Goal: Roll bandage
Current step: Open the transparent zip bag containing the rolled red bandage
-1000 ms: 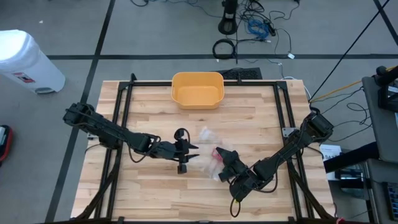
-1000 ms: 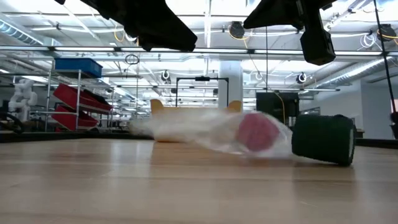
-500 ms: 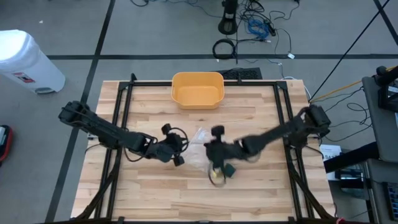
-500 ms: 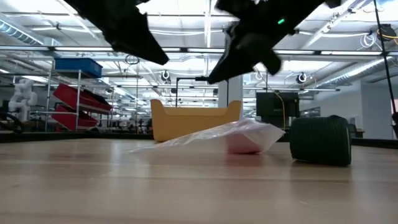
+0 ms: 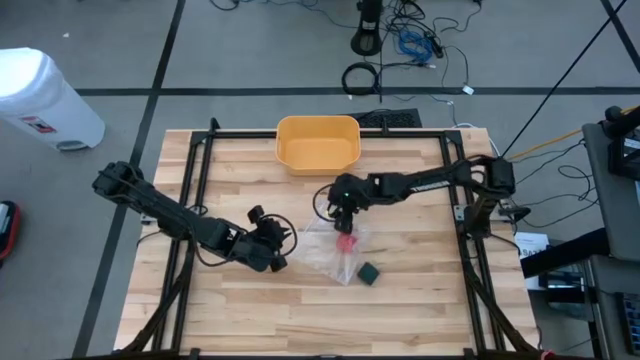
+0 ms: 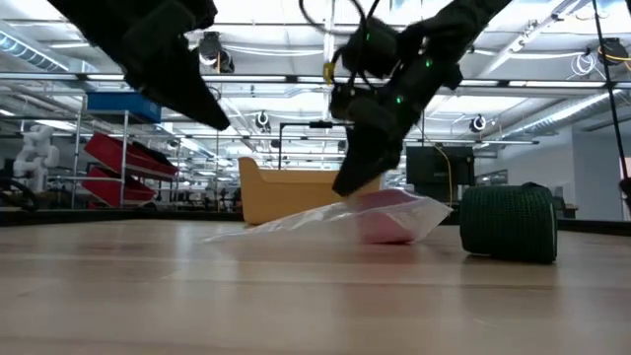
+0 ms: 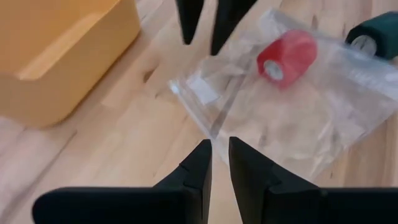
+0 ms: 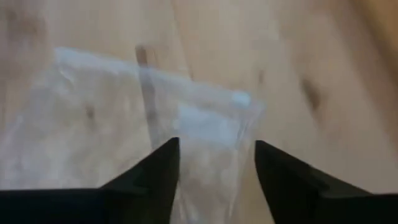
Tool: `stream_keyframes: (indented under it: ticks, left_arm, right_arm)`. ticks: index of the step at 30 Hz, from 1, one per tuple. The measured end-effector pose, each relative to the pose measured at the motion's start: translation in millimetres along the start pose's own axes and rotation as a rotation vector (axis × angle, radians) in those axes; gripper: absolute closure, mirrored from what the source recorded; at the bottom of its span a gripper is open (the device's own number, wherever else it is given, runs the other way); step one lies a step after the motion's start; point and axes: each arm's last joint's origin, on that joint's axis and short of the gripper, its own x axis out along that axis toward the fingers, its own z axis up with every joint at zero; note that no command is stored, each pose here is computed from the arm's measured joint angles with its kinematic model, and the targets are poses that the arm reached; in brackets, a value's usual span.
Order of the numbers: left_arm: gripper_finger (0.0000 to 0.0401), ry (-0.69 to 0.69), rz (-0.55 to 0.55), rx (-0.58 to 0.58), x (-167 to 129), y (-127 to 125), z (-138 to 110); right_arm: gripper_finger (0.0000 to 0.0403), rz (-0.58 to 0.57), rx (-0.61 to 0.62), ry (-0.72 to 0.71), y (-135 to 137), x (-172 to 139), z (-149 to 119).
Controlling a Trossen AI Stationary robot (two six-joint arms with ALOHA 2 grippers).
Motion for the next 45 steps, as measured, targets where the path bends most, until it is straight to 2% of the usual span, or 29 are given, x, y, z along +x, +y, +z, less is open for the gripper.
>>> stream_keyframes:
  ticks: [5, 11, 16, 21, 22, 24, 28, 31, 34, 38, 41, 45]
  left_arm:
    - [0.0341, 0.012, 0.01, -0.01, 2, 2, -6]
    - [0.0341, 0.009, 0.011, -0.011, 2, 2, -5]
    - [0.0341, 0.009, 0.016, -0.014, 3, 3, -5]
    - [0.0341, 0.006, 0.021, -0.02, 4, 4, -4]
    - [0.0341, 0.007, 0.022, -0.02, 4, 4, -4]
    - [0.0341, 0.006, 0.021, -0.02, 4, 4, -4]
    - [0.0341, 0.006, 0.021, -0.017, 4, 4, -4]
    - [0.0341, 0.006, 0.021, -0.013, 4, 4, -4]
    - [0.0341, 0.003, 0.026, 0.004, 4, 4, -4]
    - [0.0341, -0.033, 0.048, 0.019, 4, 4, -1]
    - [0.0341, -0.072, 0.047, 0.033, 4, 2, 2]
    - [0.0341, -0.156, 0.013, 0.076, 2, -3, 13]
  right_arm:
    - [0.0166, 0.083, 0.092, 0.1, -7, 19, -12]
    - [0.0167, 0.079, 0.14, 0.149, -8, 35, -20]
    - [0.0221, 0.06, 0.159, 0.174, -9, 47, -26]
    - [0.0338, -0.008, 0.126, 0.198, -9, 56, -33]
    - [0.0366, -0.018, 0.105, 0.2, -9, 56, -33]
    - [0.0391, -0.043, 0.058, 0.198, -8, 56, -34]
    - [0.0401, -0.153, -0.043, 0.142, 2, 41, -27]
    - [0.0402, -0.249, -0.192, 0.085, 16, 21, -22]
    - [0.0403, -0.358, -0.346, -0.063, 40, -9, -5]
    - [0.0403, -0.488, -0.543, -0.174, 74, -42, -1]
    - [0.0403, -0.536, -0.651, -0.303, 101, -70, 5]
    - [0.0403, -0.539, -0.798, -0.378, 129, -90, 0]
